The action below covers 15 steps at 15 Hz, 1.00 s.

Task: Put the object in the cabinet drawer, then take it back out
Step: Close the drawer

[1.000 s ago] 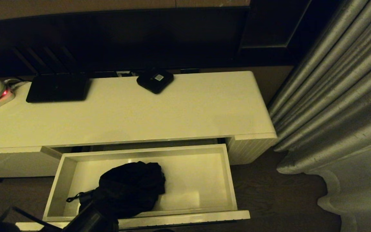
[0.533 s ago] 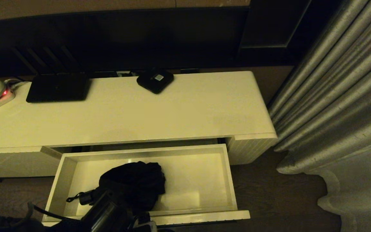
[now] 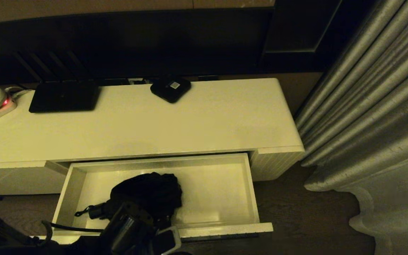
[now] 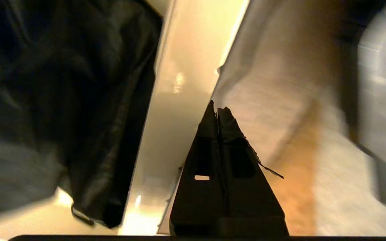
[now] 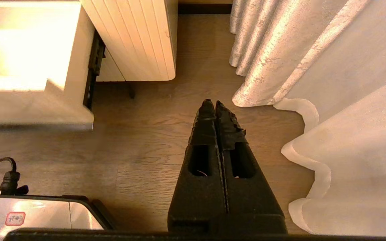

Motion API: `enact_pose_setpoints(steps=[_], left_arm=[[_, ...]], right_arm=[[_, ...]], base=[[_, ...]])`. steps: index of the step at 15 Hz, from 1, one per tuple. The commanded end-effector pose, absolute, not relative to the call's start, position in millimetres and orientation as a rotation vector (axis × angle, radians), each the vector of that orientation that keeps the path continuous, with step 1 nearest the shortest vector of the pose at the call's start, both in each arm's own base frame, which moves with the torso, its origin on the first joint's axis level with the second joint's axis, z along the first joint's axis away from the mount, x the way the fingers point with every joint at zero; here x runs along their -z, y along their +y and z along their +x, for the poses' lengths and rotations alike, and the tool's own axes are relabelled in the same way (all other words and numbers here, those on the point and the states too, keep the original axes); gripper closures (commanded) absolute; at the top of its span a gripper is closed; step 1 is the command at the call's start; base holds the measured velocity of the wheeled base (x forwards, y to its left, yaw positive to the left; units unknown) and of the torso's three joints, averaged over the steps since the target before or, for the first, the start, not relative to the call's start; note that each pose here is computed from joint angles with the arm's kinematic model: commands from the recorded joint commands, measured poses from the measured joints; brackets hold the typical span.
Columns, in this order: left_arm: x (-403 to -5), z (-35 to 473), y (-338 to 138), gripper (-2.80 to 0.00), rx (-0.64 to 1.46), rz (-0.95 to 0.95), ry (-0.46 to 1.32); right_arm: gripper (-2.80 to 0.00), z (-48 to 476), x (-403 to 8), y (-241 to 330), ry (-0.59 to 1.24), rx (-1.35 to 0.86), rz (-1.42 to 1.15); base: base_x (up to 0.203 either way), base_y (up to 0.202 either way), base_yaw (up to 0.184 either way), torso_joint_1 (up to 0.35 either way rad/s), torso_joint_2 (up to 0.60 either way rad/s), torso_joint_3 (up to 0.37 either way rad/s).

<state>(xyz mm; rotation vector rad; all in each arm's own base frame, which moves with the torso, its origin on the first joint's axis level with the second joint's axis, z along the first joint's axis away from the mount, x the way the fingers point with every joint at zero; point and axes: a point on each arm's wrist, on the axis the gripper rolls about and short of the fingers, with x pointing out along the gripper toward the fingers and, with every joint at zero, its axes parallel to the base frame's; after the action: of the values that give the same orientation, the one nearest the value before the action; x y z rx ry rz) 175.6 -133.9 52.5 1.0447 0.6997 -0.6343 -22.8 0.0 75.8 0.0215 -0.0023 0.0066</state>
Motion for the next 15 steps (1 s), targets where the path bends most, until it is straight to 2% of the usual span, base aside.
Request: enact_pose_setpoints(steps=[1,10,15], left_arm=[[-48.3,179.0,-135.6,0.00,0.580,1.076,0.667],[-36.0,203.6,-150.1,0.00,0.301,1.078,0.440],[-33.5,214.4,-157.8,0.00,0.241,1.021,0.358]], right_arm=[[0.00,-22.7,-75.4,0.0,-0.001,-0.008,0.021],[0.00,-22.7,-75.4,0.0,-0.001,-0.008,0.021],[0.00,-22.7,-75.4,0.0,-0.001,-0.008,0.021]], base=[[0.000,0.000,0.000,0.000,0.00,0.000],[0.000,0.000,0.000,0.000,0.00,0.000],[0.000,0.000,0.000,0.000,0.00,0.000]])
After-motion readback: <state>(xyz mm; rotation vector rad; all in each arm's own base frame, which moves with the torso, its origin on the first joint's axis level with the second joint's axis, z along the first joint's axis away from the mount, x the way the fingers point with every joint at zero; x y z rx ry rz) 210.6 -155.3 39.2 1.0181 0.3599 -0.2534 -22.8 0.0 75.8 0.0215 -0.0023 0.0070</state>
